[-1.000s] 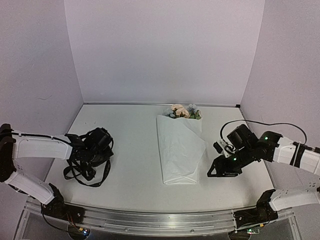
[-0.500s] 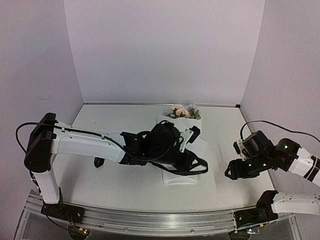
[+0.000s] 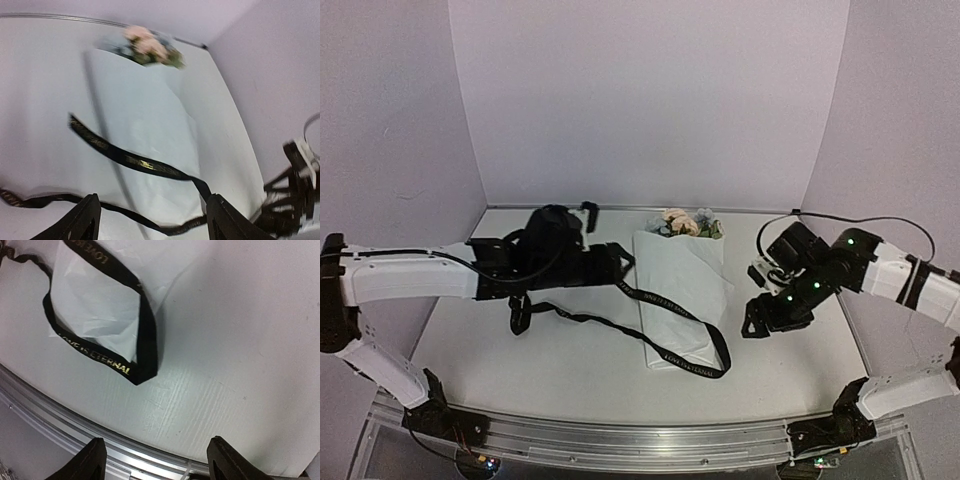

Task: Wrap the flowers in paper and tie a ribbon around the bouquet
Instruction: Place the ribbon at the center of the board, then pick up the right side of the ribbon from the center of the board, then pick up the left side of the ribbon at the center of the board.

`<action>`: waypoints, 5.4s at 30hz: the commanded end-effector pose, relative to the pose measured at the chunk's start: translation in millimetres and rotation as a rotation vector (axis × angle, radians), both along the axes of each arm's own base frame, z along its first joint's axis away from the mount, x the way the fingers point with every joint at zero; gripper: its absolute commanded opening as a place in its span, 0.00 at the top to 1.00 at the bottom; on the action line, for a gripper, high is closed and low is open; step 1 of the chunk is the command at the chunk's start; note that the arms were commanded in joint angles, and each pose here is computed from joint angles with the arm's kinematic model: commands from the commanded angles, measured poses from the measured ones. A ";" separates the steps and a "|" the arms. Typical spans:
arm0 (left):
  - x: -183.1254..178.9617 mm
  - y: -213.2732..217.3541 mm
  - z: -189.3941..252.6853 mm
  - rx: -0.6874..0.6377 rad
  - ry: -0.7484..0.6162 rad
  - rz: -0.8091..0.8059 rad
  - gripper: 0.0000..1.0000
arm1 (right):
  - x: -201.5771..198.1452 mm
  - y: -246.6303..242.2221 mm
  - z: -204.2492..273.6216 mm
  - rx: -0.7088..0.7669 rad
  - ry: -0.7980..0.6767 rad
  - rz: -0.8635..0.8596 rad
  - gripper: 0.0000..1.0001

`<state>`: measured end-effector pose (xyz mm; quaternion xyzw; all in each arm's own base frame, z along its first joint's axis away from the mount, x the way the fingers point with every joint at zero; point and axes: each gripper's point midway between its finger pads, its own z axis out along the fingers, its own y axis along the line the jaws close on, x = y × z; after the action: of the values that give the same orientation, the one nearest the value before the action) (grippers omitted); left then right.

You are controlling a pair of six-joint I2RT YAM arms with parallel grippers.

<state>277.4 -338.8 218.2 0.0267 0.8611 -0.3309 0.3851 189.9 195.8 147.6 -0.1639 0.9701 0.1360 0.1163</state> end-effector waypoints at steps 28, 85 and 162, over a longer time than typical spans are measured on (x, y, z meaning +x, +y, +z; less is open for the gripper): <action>22.9 143.4 -127.7 -0.118 0.507 0.483 0.22 | 129.9 156.9 -64.3 -0.160 -0.116 0.412 0.33; 15.6 152.9 -131.9 -0.088 0.502 0.489 0.26 | 136.8 151.9 -92.3 -0.170 -0.033 0.292 0.46; 98.4 275.7 -101.3 0.328 0.273 0.848 1.00 | 57.3 -27.4 74.6 -0.194 -0.268 0.023 1.00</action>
<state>344.0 -84.3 34.1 -0.2979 0.9194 -0.0158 0.2562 248.0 180.9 201.4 -0.2247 0.9536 0.0166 0.1995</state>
